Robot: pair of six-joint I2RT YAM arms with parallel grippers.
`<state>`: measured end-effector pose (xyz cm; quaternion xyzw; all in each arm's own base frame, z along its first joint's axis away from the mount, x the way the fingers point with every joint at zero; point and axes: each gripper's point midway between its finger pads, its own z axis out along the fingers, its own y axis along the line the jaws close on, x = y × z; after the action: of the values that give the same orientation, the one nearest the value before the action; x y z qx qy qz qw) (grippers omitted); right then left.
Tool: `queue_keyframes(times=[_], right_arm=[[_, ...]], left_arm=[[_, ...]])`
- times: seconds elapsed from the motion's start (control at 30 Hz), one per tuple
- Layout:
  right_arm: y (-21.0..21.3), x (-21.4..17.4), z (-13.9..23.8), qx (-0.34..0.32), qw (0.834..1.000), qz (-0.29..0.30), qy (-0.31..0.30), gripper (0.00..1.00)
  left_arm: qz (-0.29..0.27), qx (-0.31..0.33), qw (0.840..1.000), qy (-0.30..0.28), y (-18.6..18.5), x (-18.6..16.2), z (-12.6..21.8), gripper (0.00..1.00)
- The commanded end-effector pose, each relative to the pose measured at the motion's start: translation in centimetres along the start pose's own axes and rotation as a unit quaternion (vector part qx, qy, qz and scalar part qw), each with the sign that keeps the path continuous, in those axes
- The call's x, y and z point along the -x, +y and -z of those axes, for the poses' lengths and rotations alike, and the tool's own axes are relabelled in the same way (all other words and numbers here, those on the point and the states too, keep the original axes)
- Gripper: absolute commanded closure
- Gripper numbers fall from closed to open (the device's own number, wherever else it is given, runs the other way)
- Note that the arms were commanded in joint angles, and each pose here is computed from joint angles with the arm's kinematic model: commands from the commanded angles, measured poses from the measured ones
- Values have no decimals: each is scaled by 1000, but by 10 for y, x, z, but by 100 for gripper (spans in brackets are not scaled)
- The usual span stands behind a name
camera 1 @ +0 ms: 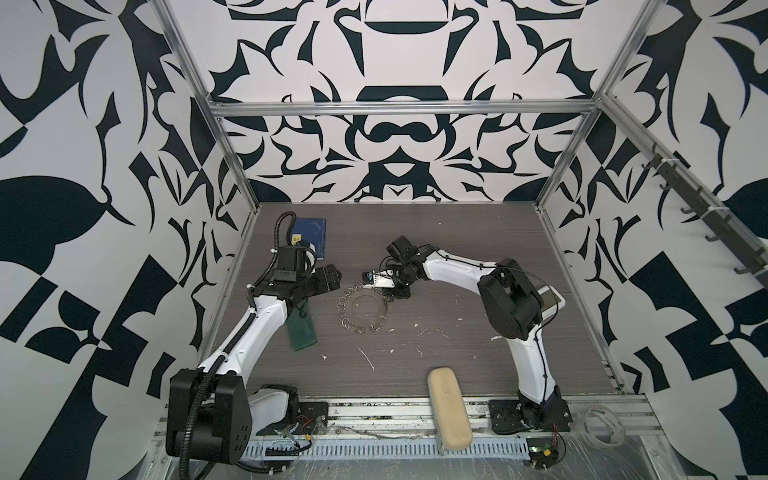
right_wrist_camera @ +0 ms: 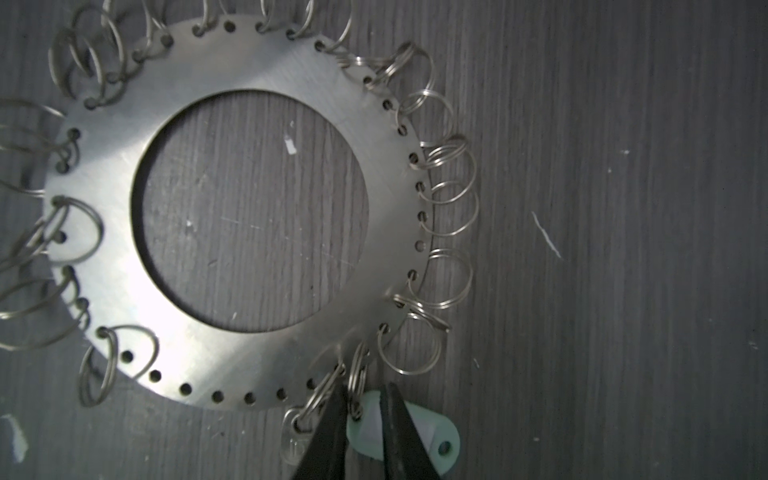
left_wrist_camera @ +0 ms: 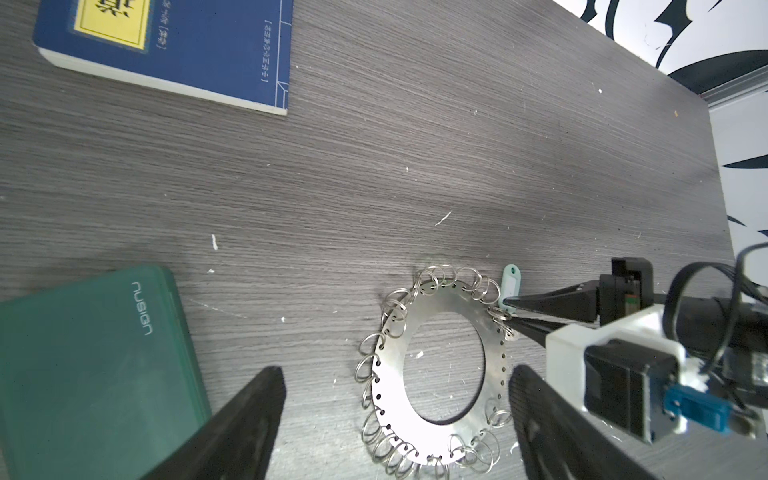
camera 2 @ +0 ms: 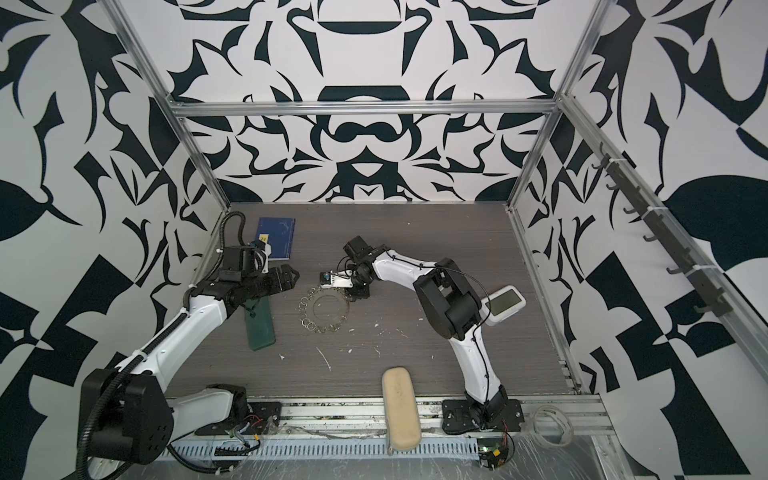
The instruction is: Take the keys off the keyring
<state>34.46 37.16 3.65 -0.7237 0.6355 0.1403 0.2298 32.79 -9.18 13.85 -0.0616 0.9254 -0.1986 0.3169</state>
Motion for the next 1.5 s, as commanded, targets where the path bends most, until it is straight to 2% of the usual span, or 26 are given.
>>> queue_keyframes(times=[0.0, 0.17, 0.37, 0.47, 0.53, 0.63, 0.77, 0.83, 0.9, 1.0, 1.13, 1.3, 1.33, 1.4, 1.47], right_arm=[[-3, 15, 7, 2, 1000, -1, -17, 84], [-1, 14, 7, 6, 1000, 1, -15, 100], [1, 33, 35, 6, 999, -12, -46, 100], [14, 43, 55, 38, 997, -39, -57, 100], [21, 47, 67, 46, 995, -57, -65, 100], [32, 51, 82, 33, 993, -64, -94, 100], [44, 58, 106, 14, 989, -64, -136, 100], [49, 62, 117, -3, 986, -57, -159, 100], [56, 62, 126, -22, 982, -46, -183, 100], [68, 65, 146, -56, 972, -25, -225, 100], [84, 65, 166, -75, 967, 9, -245, 100], [95, 62, 187, -98, 965, 35, -242, 100], [97, 62, 190, -101, 964, 42, -242, 100], [99, 62, 195, -105, 963, 49, -241, 100], [101, 61, 198, -109, 963, 60, -239, 100]], left_arm=[[-5, 9, 1000, 11, 5, -10, 3, 12], [-8, 5, 1000, 10, 3, -10, 3, 12], [-58, -61, 996, 9, -20, -12, 9, 14], [-108, -146, 983, 12, -51, -16, 23, 14], [-122, -167, 978, -1, -60, -14, 34, 20], [-145, -207, 967, -44, -77, -9, 57, 24], [-184, -283, 936, -96, -103, -15, 92, 24], [-206, -328, 915, -114, -116, -24, 107, 24], [-229, -376, 886, -145, -126, -33, 123, 22], [-264, -414, 853, -179, -133, -46, 138, 23], [-300, -421, 837, -178, -136, -59, 143, 29], [-341, -426, 824, -153, -147, -67, 138, 43], [-360, -429, 815, -153, -151, -71, 136, 47], [-410, -437, 785, -157, -162, -82, 133, 52], [-433, -429, 776, -163, -170, -83, 125, 52]])
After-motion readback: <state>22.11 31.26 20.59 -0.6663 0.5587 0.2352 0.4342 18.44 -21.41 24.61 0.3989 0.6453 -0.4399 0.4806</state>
